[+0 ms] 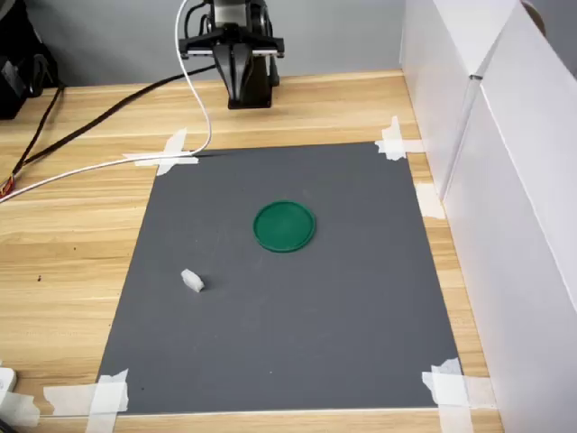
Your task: Grasp a white terminal and put it in the green lid.
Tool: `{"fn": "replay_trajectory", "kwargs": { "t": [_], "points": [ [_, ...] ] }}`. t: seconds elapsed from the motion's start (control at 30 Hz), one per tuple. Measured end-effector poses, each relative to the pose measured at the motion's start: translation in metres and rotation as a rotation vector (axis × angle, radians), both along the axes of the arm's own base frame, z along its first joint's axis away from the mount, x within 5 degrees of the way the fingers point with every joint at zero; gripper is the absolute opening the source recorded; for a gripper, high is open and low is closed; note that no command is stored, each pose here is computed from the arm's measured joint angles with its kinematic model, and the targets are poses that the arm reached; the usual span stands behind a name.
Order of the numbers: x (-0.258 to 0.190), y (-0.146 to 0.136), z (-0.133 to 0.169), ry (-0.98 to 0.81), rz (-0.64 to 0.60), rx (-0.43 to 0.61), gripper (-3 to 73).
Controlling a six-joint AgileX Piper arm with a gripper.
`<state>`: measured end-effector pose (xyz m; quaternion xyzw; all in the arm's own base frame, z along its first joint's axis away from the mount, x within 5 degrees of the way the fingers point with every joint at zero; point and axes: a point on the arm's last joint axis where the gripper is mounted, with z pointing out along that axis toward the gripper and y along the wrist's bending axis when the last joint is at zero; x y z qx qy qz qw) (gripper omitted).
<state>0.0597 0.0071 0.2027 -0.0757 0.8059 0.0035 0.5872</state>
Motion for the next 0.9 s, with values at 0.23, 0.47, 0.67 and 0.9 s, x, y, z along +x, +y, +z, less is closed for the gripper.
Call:
{"fn": "replay_trajectory", "kwargs": {
  "t": [0.23,0.47,0.67,0.9],
  "points": [
    [0.0,0.0,0.0,0.0,0.0,0.0,-1.5],
    [0.0,0.0,0.0,0.0,0.0,0.0,-1.5],
    [0.0,0.0,0.0,0.0,0.0,0.0,-1.5],
    [0.005,0.001,0.016,0.011,0.002,0.029,-1.5]
  ]
}}
